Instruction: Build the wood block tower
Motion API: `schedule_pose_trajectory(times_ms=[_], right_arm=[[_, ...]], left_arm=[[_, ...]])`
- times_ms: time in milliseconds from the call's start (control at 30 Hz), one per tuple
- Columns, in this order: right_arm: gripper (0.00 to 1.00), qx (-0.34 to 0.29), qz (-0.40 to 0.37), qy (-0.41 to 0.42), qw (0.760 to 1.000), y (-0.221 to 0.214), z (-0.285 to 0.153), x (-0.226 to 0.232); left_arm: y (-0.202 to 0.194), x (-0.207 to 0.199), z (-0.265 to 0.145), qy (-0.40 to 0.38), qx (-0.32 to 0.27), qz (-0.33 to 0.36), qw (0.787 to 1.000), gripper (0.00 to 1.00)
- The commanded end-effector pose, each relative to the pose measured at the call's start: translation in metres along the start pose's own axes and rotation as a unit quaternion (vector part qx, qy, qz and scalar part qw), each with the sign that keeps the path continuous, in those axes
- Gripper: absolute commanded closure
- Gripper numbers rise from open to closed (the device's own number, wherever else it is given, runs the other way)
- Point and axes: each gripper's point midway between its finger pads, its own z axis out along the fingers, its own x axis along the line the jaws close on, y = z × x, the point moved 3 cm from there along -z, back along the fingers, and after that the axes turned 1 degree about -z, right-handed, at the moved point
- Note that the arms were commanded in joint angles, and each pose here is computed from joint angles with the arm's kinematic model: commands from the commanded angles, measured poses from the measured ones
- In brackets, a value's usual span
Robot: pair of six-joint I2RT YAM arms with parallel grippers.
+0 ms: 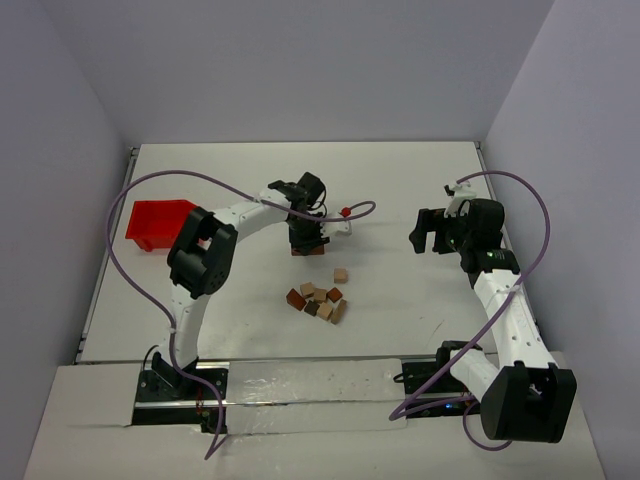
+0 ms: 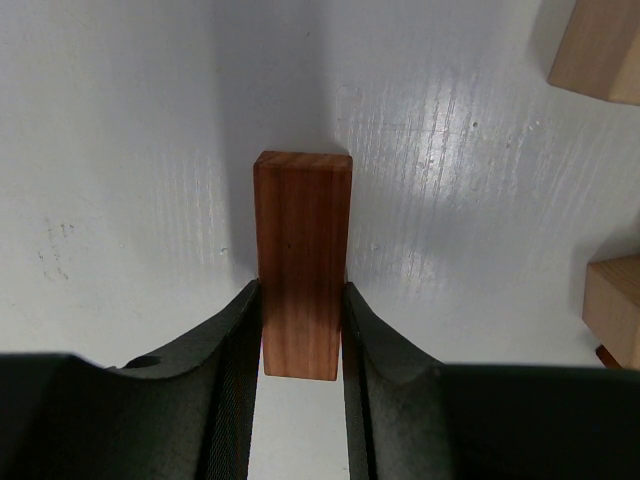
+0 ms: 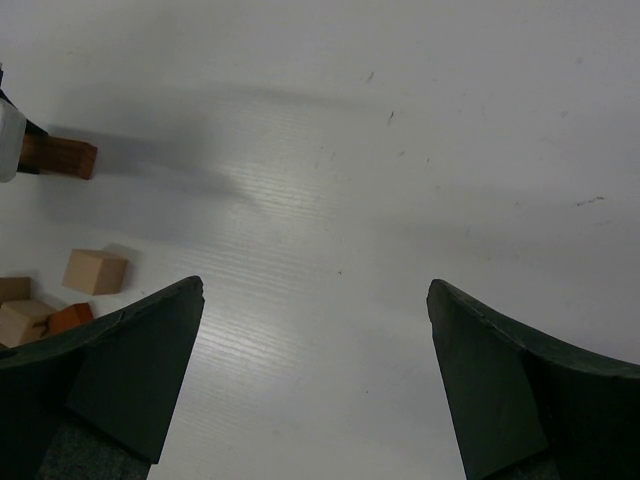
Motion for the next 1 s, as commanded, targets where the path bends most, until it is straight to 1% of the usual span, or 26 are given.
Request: schedule_pose_trajectory(times_ms=[0, 67, 167, 233, 333, 367, 400, 467, 533, 600, 633, 667, 700, 767, 833, 900, 967], right_arm=[[0.00, -0.024, -0.013, 0.000, 1.000, 0.020, -0.005, -0.001], [0.00, -0.024, -0.013, -0.002, 1.000, 0.021, -0.005, -0.001], [0.00, -0.023, -0.012, -0.002, 1.000, 0.020, -0.005, -0.001], [0.00, -0.022, -0.013, -0.002, 1.000, 0.019, -0.004, -0.001], [0.00, -0.021, -0.015, -0.002, 1.000, 0.018, -0.005, -0.001], [0.00, -0.020, -0.015, -0.002, 1.000, 0.017, -0.005, -0.001], [0.00, -0.020, -0.015, -0.002, 1.000, 0.016, -0.005, -0.001], [0.00, -0.020, -0.016, 0.000, 1.000, 0.016, -0.005, -0.001], [0.00, -0.020, -0.018, 0.006, 1.000, 0.017, -0.004, 0.001], [0.00, -0.020, -0.022, 0.016, 0.999, 0.016, -0.004, 0.004], [0.00, -0.021, -0.026, 0.022, 0.999, 0.016, -0.005, 0.005], [0.00, -0.022, -0.033, 0.032, 0.999, 0.016, -0.005, 0.009], [0.00, -0.023, -0.042, 0.042, 0.998, 0.015, -0.006, 0.012], [0.00, -0.016, -0.069, 0.068, 0.995, 0.011, -0.007, 0.021], [0.01, 0.002, -0.102, 0.091, 0.991, 0.004, -0.007, 0.031], [0.01, 0.016, -0.125, 0.102, 0.987, 0.000, -0.008, 0.036], [0.01, 0.029, -0.150, 0.132, 0.979, -0.008, -0.008, 0.050]], left_arm=[[0.004, 0.002, 0.010, -0.004, -0.010, 0.006, 1.000, 0.72], [0.002, 0.000, 0.009, -0.004, -0.009, 0.006, 1.000, 0.60], [0.002, 0.001, 0.003, 0.003, -0.009, 0.006, 1.000, 0.47], [0.005, 0.003, -0.003, 0.007, -0.013, 0.006, 1.000, 0.40], [0.015, 0.008, -0.031, 0.021, -0.029, 0.005, 0.999, 0.28], [0.021, 0.010, -0.046, 0.031, -0.037, 0.006, 0.999, 0.27], [0.021, 0.011, -0.051, 0.032, -0.037, 0.004, 0.999, 0.25], [0.039, 0.019, -0.096, 0.067, -0.068, 0.009, 0.995, 0.21], [0.053, 0.020, -0.139, 0.089, -0.105, 0.005, 0.990, 0.13], [0.057, 0.023, -0.180, 0.115, -0.148, -0.019, 0.982, 0.02], [0.061, 0.021, -0.195, 0.125, -0.166, -0.016, 0.978, 0.01], [0.060, 0.020, -0.217, 0.144, -0.195, -0.029, 0.970, 0.01], [0.049, 0.015, -0.232, 0.157, -0.213, -0.060, 0.963, 0.01], [0.038, 0.018, -0.249, 0.190, -0.256, -0.090, 0.944, 0.01], [0.022, 0.005, -0.255, 0.209, -0.290, -0.129, 0.925, 0.01], [0.004, -0.020, -0.248, 0.205, -0.306, -0.152, 0.917, 0.01], [-0.004, -0.038, -0.247, 0.198, -0.326, -0.165, 0.910, 0.01]])
